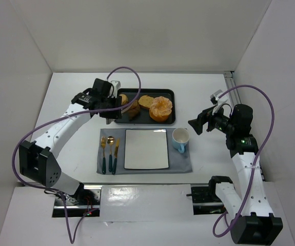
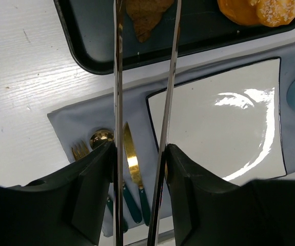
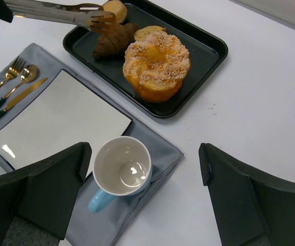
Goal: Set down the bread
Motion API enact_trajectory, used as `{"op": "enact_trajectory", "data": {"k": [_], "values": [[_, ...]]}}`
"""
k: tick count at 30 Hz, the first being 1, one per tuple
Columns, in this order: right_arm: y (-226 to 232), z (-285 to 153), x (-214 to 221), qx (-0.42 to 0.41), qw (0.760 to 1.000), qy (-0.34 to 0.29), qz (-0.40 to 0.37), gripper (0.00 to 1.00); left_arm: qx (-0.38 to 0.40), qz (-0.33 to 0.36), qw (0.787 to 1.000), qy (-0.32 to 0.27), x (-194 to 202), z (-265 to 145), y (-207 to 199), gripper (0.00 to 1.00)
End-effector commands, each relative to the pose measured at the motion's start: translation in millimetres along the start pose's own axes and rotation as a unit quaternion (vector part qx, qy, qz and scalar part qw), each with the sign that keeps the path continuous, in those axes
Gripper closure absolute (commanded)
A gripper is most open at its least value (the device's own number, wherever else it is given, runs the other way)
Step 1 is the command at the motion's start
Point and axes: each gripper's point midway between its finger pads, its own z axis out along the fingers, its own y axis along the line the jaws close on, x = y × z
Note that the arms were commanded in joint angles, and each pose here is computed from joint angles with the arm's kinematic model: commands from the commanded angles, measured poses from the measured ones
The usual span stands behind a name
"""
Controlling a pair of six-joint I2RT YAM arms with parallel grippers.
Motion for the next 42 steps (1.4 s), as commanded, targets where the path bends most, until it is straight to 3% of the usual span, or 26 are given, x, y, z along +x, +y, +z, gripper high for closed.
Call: {"op": "enact_trajectory", "data": {"k": [1,17,37,42], "values": [[-1,0,-7,0.003,1.000,-0.008,-0.013,0.01,-0.007,0.019,1.000,-0.021,-17,-4,0,0.43],[-1,0,-7,0.003,1.000,-0.008,-0.013,0.01,-0.006,0.026,0.999,0.019,6,30,5,0.39],[0,0,-8,-0.001,1.000,-0.009,-0.013,0.01,0.006,0.032,0.998,0.047,18,41,0,0.35],[0,0,-8,-0.001,1.000,-0.009,-0.013,0.01,0.000,0.032,0.998,0.050,17,45,2,0.39]]}}
